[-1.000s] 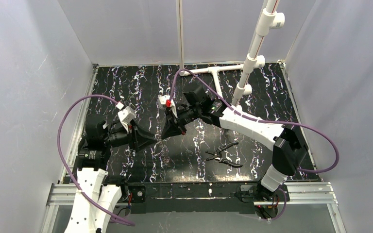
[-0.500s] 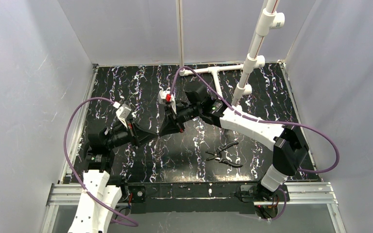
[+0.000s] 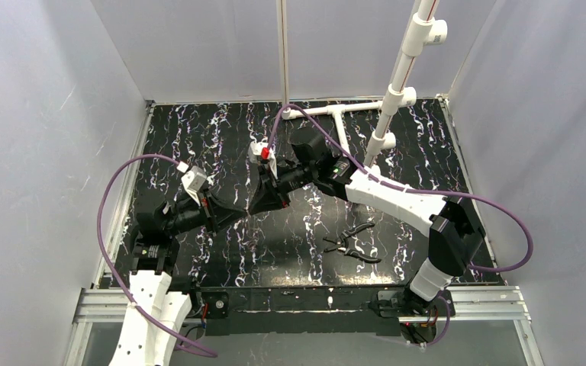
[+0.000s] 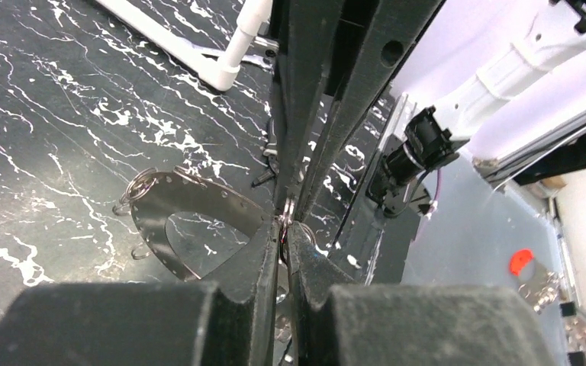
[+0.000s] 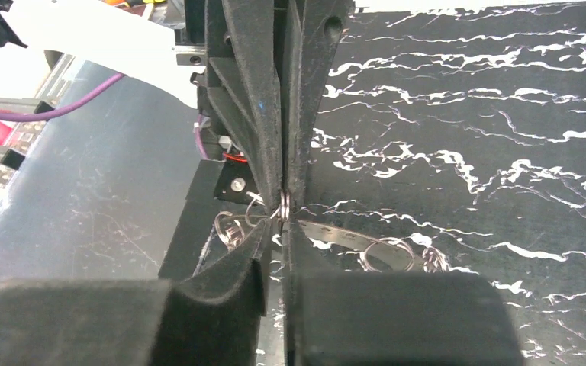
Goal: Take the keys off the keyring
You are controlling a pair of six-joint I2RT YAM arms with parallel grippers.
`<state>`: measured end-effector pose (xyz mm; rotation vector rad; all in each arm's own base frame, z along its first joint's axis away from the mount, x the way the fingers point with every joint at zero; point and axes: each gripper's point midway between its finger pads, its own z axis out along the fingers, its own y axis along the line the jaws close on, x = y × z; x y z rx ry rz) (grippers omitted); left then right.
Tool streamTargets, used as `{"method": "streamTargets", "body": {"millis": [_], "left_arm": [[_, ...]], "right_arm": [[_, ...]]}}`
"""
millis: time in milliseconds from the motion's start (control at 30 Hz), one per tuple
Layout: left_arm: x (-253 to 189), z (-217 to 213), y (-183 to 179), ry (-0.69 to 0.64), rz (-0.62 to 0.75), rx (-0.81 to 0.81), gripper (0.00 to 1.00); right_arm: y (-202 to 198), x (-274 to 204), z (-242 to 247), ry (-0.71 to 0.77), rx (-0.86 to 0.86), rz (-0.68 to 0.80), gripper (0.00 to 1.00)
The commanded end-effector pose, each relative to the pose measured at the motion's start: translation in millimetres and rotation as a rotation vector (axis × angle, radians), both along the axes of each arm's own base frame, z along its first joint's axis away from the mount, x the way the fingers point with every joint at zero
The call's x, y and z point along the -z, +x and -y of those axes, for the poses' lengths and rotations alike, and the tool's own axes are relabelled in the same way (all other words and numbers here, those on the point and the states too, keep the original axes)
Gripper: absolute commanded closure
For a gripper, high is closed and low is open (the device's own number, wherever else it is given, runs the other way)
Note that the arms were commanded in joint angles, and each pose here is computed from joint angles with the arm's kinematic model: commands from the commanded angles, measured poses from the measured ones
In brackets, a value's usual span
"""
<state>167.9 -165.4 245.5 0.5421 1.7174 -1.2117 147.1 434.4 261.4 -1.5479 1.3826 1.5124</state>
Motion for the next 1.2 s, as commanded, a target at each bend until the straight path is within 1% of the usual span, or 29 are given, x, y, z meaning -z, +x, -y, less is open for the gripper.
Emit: {"method": "streamTargets", "body": {"millis": [0, 33, 67, 133, 200, 233, 333, 500, 633, 767, 1000, 1167], "left_arm": [[-6, -2, -11, 0.09, 0.121, 0.055, 1.0], [-6, -3, -12, 0.105, 0.137, 0.067, 1.0], [-6, -3, -14, 0.116, 0.15, 0.082, 1.0], [-6, -3, -18, 0.146, 0.19, 0.118, 1.0], [-4, -3, -21, 0.176, 0.216, 0.149, 1.0], [-3, -4, -22, 0.196, 0.241, 0.165, 1.0], [-2, -4, -25, 0.221, 0.245, 0.201, 1.0], [-1, -6, -22, 0.261, 0.271, 0.215, 1.0], [-1, -5, -25, 0.261, 0.256, 0.232, 1.0], [-4, -5, -26, 0.274, 0.279, 0.243, 1.0], [-8, -4, -27, 0.283, 0.306, 0.262, 1.0], [-5, -4, -28, 0.29, 0.311, 0.267, 1.0]], "right_arm": [[-8, -24, 5, 0.061, -0.059, 0.07, 0.67], [-9, -22, 6, 0.052, -0.062, 0.072, 0.61], [-9, -22, 7, 0.048, -0.065, 0.077, 0.59], [-8, -19, 8, 0.038, -0.07, 0.1, 0.54], [-8, -16, 10, 0.026, -0.076, 0.116, 0.53], [-7, -15, 10, 0.02, -0.078, 0.121, 0.53], [-10, -14, 9, 0.011, -0.085, 0.125, 0.54], [-21, -8, 4, -0.018, -0.108, 0.131, 0.54], [-25, 0, 0, -0.055, -0.104, 0.152, 0.55], [-26, 4, -5, -0.068, -0.105, 0.156, 0.57], [-20, 1, -12, -0.075, -0.081, 0.166, 0.58], [-17, -1, -14, -0.074, -0.074, 0.169, 0.62]]}}
